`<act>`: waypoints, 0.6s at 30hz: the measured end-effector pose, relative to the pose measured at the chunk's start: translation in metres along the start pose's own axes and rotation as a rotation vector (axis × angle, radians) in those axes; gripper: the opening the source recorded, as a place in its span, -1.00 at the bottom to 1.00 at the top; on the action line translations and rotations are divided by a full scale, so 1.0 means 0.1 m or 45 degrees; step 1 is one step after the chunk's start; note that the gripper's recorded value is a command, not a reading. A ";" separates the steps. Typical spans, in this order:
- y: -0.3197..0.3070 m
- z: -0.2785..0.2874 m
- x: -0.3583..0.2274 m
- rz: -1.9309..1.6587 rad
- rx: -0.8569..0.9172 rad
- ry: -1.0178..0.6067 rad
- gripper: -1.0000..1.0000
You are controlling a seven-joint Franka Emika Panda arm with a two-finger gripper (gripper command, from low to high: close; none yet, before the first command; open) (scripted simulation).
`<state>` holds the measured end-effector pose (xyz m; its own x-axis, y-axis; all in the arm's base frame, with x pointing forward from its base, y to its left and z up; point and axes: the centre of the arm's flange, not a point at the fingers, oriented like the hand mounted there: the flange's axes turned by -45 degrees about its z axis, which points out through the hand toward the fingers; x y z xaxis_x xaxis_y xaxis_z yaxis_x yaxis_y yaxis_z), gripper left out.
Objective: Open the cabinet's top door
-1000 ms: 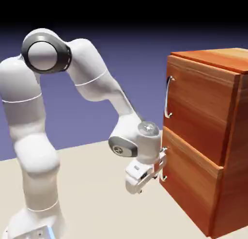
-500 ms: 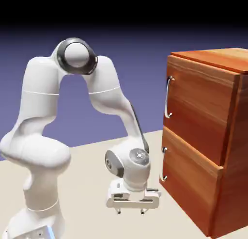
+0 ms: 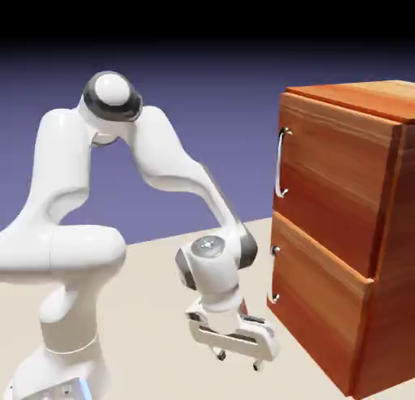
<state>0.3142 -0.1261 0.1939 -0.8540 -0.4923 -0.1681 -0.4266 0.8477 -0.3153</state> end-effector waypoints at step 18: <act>0.02 -1.91 -1.15 0.645 0.412 -1.160 0.00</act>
<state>0.3547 -0.0298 0.3912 -0.3107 -0.1753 -0.9342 0.1247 0.9668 -0.2229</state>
